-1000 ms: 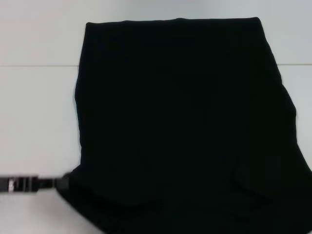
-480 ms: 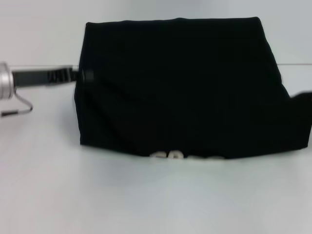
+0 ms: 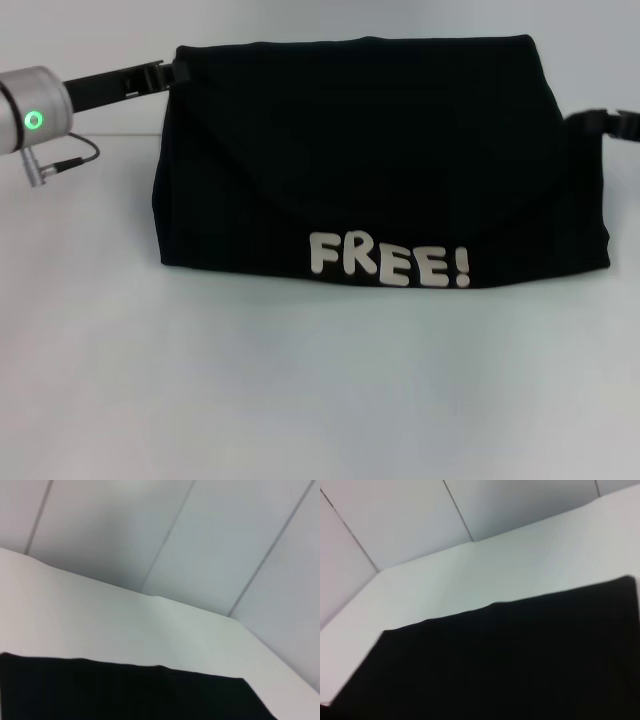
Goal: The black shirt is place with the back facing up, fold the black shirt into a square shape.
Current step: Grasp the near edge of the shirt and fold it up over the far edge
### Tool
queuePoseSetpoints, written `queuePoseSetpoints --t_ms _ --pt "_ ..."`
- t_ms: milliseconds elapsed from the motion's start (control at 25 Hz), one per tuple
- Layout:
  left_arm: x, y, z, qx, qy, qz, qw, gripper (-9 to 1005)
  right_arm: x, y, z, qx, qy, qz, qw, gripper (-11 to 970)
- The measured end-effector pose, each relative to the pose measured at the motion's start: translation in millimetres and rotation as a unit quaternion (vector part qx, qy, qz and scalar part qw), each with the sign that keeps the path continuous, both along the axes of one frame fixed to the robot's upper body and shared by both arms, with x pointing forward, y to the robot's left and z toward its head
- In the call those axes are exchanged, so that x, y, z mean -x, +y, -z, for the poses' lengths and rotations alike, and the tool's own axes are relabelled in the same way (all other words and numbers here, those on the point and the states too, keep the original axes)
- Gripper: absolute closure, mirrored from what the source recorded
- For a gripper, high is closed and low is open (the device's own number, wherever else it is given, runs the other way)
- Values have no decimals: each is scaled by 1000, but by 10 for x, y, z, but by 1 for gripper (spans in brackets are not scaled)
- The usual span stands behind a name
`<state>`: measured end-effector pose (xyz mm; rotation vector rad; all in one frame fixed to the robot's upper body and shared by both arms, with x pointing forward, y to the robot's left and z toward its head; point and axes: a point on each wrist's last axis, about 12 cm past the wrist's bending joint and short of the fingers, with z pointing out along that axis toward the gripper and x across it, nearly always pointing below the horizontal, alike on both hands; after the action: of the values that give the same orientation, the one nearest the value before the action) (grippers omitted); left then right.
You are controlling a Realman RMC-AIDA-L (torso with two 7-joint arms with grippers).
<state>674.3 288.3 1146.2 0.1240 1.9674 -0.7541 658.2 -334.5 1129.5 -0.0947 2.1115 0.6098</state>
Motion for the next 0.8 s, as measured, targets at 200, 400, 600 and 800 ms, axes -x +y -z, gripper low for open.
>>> queuePoseSetpoints --t_ms 200,400,600,800 --pt "-101 -112 38 -28 -8 -23 999 971 -252 256 -67 40 -10 10 999 903" --pt "-120 -231 149 -56 -7 -37 998 971 -333 393 -27 60 -8 20 998 902" --pt "-109 -326 273 -83 -3 -51 995 969 -319 458 96 66 1 44 997 900" --pt "-78 -388 383 -95 9 -67 993 965 -251 490 230 58 12 63 996 899"
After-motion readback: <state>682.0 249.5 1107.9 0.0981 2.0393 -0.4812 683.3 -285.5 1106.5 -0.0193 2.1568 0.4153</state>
